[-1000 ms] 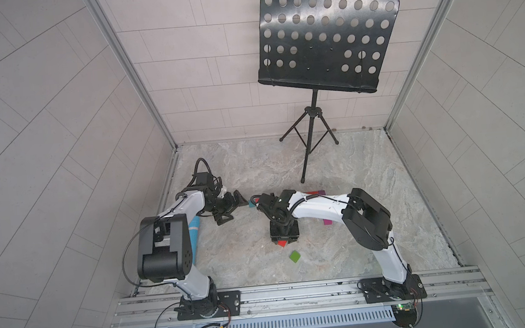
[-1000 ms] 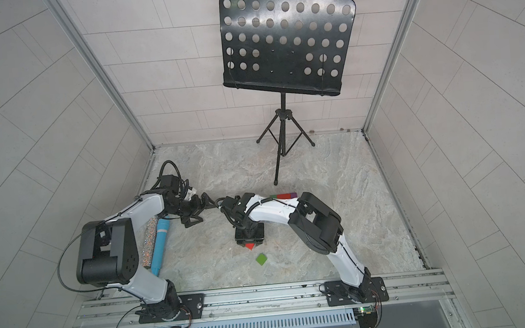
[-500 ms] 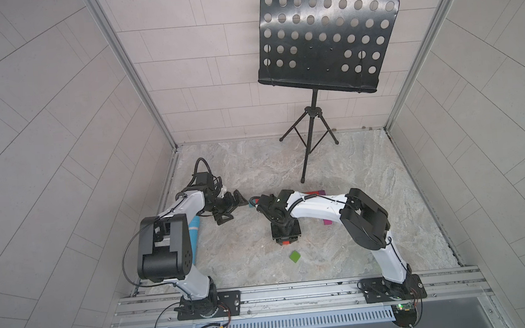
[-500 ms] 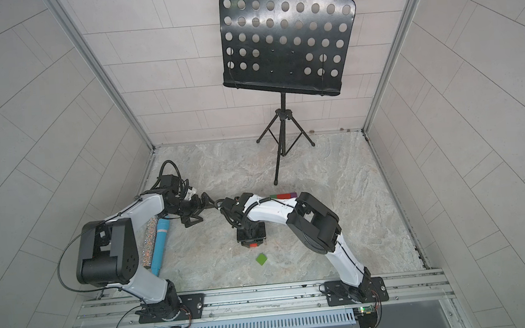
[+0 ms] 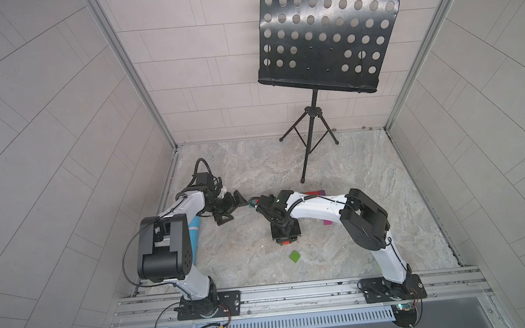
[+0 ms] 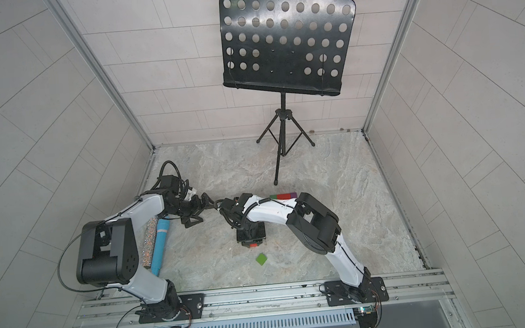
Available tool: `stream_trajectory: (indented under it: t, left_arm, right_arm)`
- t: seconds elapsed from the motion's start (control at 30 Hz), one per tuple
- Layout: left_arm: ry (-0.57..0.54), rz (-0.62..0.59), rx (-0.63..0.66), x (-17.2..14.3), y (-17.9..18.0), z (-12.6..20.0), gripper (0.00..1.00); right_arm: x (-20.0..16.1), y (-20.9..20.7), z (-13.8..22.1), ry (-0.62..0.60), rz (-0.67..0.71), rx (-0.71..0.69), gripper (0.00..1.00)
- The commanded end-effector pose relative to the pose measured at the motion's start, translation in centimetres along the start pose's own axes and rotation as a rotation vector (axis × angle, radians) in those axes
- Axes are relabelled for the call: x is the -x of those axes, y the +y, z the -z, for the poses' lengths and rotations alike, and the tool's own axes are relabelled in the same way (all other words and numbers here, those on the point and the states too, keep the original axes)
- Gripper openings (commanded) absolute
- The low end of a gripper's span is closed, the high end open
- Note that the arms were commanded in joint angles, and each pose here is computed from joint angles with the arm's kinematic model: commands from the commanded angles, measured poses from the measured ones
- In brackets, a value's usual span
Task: Assemble the number 7 with building blocks
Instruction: Move the building block to the center of the board.
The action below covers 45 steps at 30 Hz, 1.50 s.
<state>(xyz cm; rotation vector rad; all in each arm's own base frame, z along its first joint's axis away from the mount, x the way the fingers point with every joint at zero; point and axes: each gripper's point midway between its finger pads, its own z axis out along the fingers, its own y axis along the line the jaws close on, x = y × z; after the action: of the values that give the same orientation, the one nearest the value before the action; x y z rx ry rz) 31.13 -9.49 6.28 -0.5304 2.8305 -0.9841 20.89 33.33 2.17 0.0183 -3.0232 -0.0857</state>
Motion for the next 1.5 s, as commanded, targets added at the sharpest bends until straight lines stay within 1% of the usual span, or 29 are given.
stream_trajectory:
  t: [0.0,0.23,0.53,1.03,1.47]
  left_arm:
    - [-0.005,-0.012,-0.002,-0.3,0.0,0.4,1.0]
    - [-0.002,-0.01,-0.003,-0.4,0.0,0.4,1.0]
    - [0.0,-0.008,-0.002,-0.5,0.0,0.3,1.0]
    - [0.006,-0.001,-0.002,-0.5,0.2,0.1,1.0]
    - [0.01,0.003,-0.002,-0.5,0.3,-0.1,1.0]
  right_arm:
    - [1.9,-1.0,-0.9,-0.067,0.001,-0.083,0.3]
    - [3.5,-0.3,-1.7,-0.075,-0.001,-0.09,0.3]
    - [5.8,-0.3,-1.3,-0.087,0.003,-0.085,0.3]
    - [7.0,-0.5,-1.9,-0.066,0.053,-0.118,0.31]
    - [8.2,-1.3,-2.1,-0.068,0.043,-0.132,0.32]
